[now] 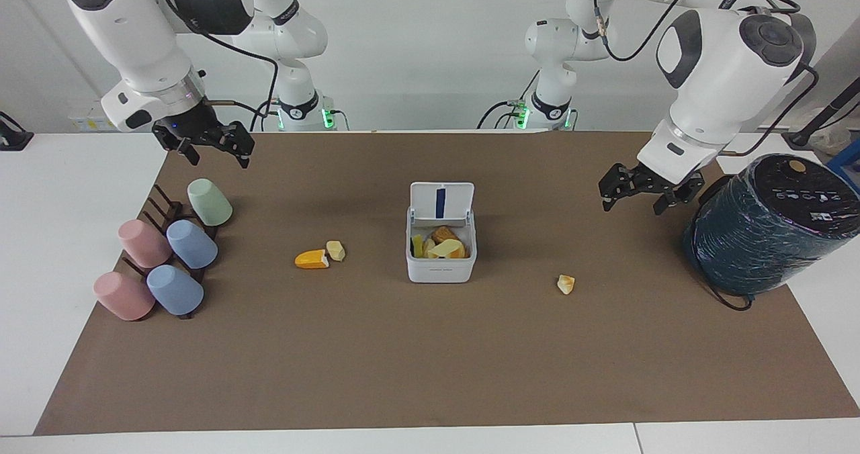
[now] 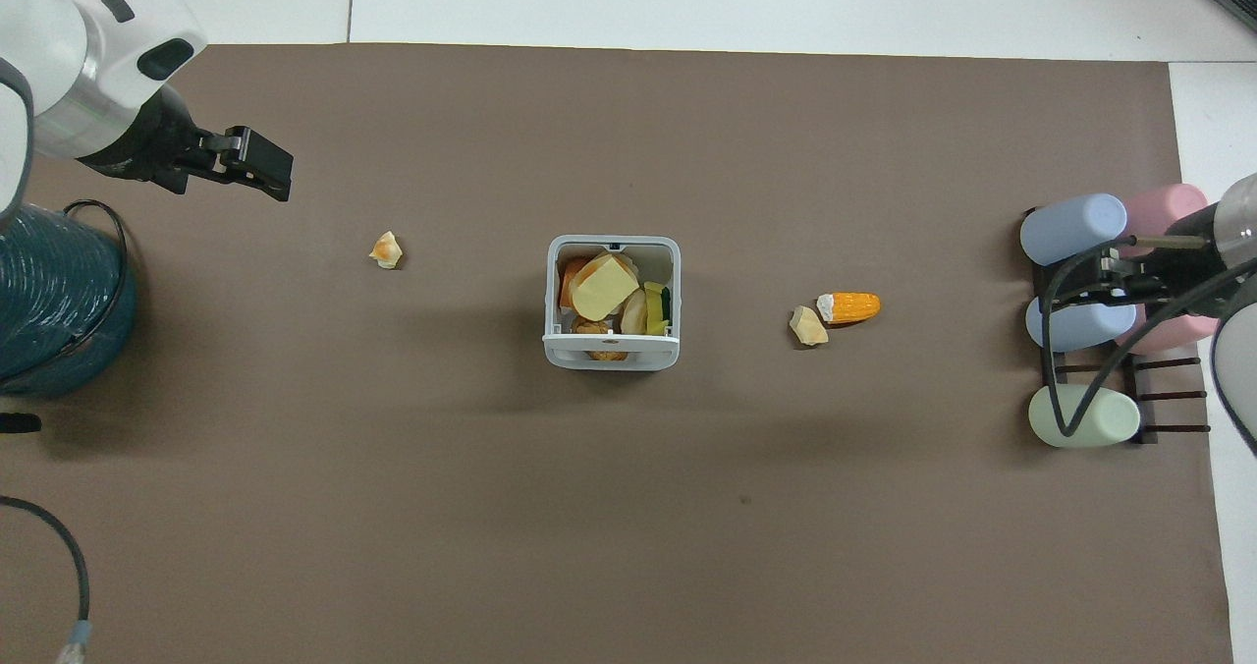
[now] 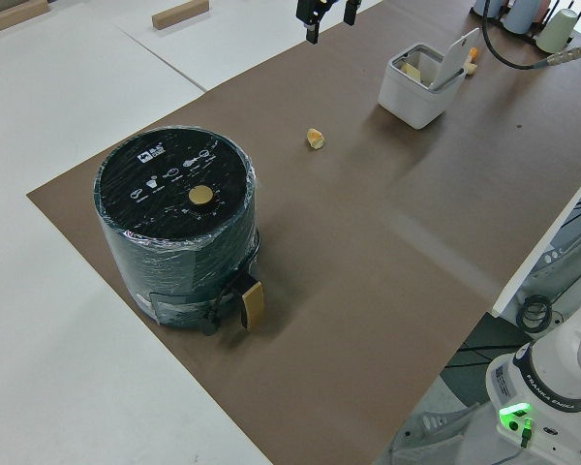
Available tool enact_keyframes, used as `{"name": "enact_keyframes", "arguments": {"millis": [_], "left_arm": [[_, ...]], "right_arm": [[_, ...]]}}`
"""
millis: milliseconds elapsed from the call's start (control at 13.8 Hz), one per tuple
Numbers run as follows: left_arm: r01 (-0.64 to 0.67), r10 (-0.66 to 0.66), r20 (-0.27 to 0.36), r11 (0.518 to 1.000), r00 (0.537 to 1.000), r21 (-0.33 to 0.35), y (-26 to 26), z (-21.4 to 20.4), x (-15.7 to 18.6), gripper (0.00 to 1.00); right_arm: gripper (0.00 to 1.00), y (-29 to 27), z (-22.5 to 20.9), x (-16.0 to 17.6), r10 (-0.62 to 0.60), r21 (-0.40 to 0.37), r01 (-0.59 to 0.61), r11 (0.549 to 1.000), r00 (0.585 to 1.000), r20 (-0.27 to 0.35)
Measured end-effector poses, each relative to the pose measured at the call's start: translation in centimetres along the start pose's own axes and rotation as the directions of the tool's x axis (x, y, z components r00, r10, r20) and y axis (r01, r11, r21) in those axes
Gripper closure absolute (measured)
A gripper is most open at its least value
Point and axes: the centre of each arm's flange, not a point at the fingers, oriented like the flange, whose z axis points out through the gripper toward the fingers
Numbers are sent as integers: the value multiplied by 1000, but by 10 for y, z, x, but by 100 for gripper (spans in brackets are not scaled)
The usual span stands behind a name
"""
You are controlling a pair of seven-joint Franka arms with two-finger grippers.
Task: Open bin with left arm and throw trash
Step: 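Reach the right gripper toward the orange carrot piece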
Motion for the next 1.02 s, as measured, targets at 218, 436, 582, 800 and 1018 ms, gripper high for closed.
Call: {"name": "enact_keyframes", "arguments": {"millis": [218, 436, 582, 800, 1018], "left_arm": [[0, 0, 1, 1000, 1000, 0, 0, 4, 1, 0], [0, 0, 2, 1000, 1000, 0, 0, 4, 0, 0], [-3, 3, 1, 1000, 1000, -1, 2, 4, 0, 0], [-7, 7, 1, 1000, 1000, -2, 4, 4, 0, 0], [-12, 12, 3, 1000, 1000, -3, 7, 4, -1, 0]], "right_arm": [[0, 0, 0, 0, 0, 0, 0, 1000, 1000, -1], [0, -6, 8, 4, -10, 3, 10, 1000, 999, -35], [0, -20, 27, 8, -24, 5, 25, 1000, 998, -65], [0, -45, 65, 13, -16, 11, 17, 1000, 995, -101], [0, -79, 114, 16, 1, 12, 0, 1000, 996, -91]]}}
